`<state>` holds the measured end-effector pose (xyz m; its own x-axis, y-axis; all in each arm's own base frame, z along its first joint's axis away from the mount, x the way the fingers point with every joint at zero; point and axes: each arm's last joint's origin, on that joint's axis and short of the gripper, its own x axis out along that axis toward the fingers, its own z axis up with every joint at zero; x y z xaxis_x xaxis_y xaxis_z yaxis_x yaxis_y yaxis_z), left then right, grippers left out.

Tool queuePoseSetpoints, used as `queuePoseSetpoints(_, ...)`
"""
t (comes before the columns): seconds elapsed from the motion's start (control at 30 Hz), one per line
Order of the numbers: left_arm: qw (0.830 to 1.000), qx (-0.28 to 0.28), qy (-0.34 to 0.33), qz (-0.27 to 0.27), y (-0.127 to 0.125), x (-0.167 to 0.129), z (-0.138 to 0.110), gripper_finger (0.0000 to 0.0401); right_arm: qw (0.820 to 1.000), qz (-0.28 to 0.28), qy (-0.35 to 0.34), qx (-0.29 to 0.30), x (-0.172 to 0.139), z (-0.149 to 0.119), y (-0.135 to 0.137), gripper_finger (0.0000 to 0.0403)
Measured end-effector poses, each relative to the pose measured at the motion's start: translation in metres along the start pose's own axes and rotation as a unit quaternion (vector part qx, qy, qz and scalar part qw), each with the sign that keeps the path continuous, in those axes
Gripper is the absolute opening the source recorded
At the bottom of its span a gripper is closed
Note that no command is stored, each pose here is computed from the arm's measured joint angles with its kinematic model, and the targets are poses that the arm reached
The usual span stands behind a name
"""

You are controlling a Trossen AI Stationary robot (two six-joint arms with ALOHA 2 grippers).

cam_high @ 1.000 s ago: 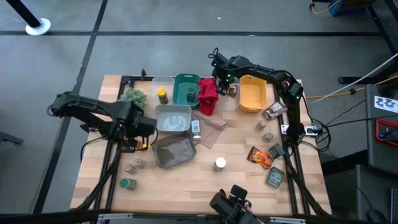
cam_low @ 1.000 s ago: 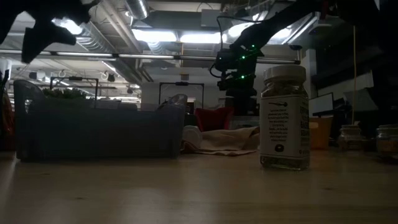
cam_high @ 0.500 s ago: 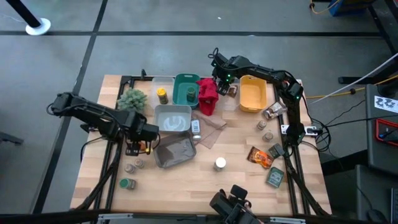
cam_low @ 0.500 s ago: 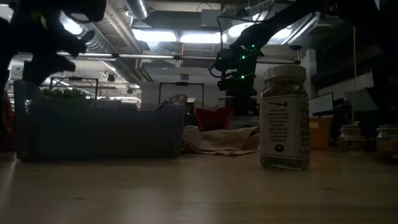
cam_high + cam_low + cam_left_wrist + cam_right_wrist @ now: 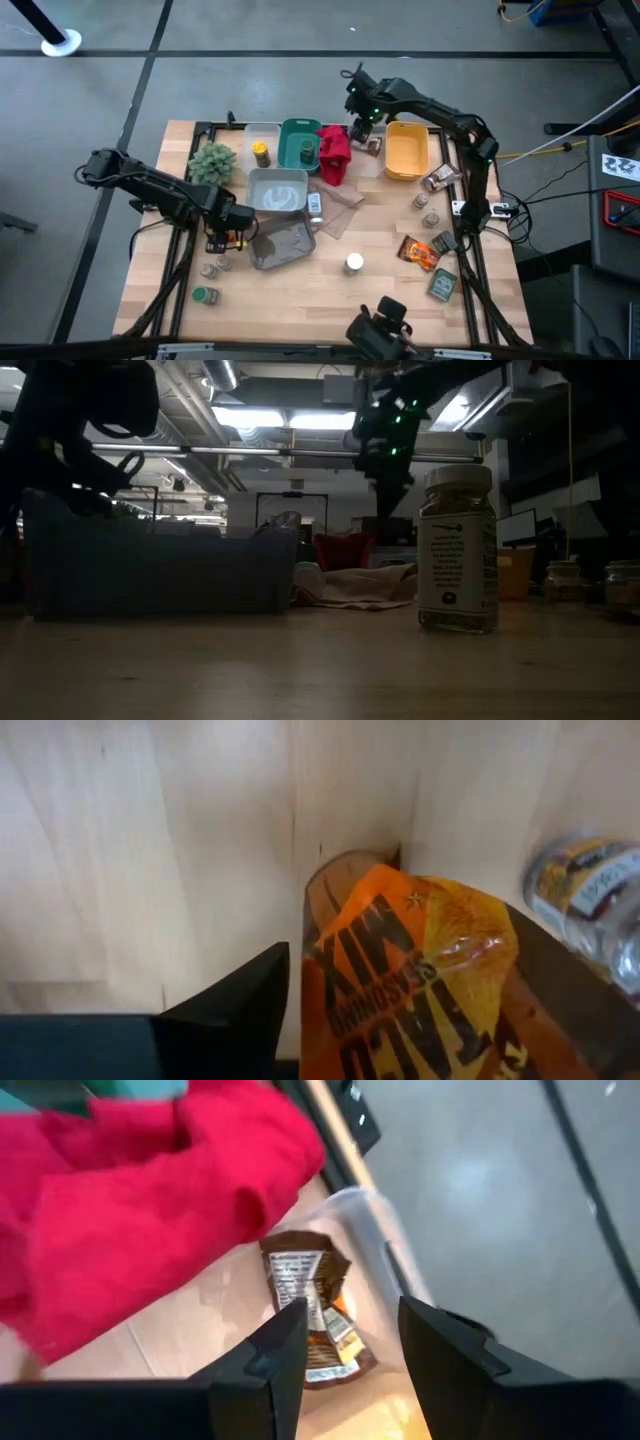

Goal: Sort spices by type
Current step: Put the orange seasoning pack into the right transparent bin

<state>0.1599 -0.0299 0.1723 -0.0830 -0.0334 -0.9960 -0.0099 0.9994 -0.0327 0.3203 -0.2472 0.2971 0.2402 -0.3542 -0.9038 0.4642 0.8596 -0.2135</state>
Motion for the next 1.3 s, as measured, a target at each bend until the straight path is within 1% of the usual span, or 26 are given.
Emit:
queuePoseSetpoints(0.1, 1.000, -0.011, -0.008, -0.001, 0.000, 0.001, 0.001, 0.0177, 1.000, -0.006, -0.025, 0.003, -0.026, -0.004, -0.003, 0.0158)
queuePoseSetpoints(0.23, 0.999, -0.033, -0.007, -0.004, 0.000, 0.001, 0.001, 0.0107, 0.999, -0.010, -0.046, 0.009, -0.058, -0.013, -0.006, 0.0158)
queuePoseSetpoints(0.37, 0.998, -0.044, 0.003, -0.036, -0.002, 0.001, 0.000, 0.0034, 0.998, -0.012, -0.056, 0.014, -0.084, -0.024, -0.006, 0.0158)
queuePoseSetpoints(0.43, 0.997, -0.051, 0.013, -0.053, -0.003, -0.002, 0.000, 0.0015, 0.998, -0.012, -0.054, 0.017, -0.091, -0.032, -0.006, 0.0158)
queuePoseSetpoints(0.53, 0.996, -0.062, 0.011, -0.065, -0.005, -0.011, 0.003, 0.0019, 0.998, -0.011, -0.052, 0.028, -0.098, -0.043, -0.004, 0.0158)
queuePoseSetpoints(0.67, 0.996, -0.060, 0.001, -0.068, -0.006, -0.033, 0.008, 0.0020, 0.998, -0.010, -0.051, 0.040, -0.103, -0.059, -0.001, 0.0158)
queuePoseSetpoints(0.8, 0.995, -0.071, -0.005, -0.071, -0.005, -0.065, 0.012, 0.0011, 0.997, -0.009, -0.055, 0.056, -0.101, -0.074, 0.003, 0.0158)
queuePoseSetpoints(0.9, 0.993, -0.080, -0.026, -0.080, -0.002, -0.095, 0.015, 0.0012, 0.996, -0.010, -0.060, 0.062, -0.095, -0.084, 0.006, 0.0158)
queuePoseSetpoints(1.0, 0.989, -0.086, -0.082, -0.088, 0.001, -0.128, 0.020, 0.0014, 0.995, -0.004, -0.071, 0.072, -0.085, -0.091, 0.009, 0.0158)
queuePoseSetpoints(1.1, 0.980, -0.091, -0.158, -0.074, 0.009, -0.157, 0.027, 0.0015, 0.993, 0.024, -0.092, 0.072, -0.070, -0.093, 0.014, 0.0158)
queuePoseSetpoints(1.2, 0.964, -0.096, -0.244, -0.051, 0.021, -0.178, 0.035, 0.0016, 0.989, 0.057, -0.116, 0.070, -0.054, -0.094, 0.018, 0.0158)
queuePoseSetpoints(1.3, 0.939, -0.085, -0.333, -0.032, 0.034, -0.192, 0.048, 0.0017, 0.985, 0.090, -0.137, 0.060, -0.042, -0.095, 0.027, 0.0158)
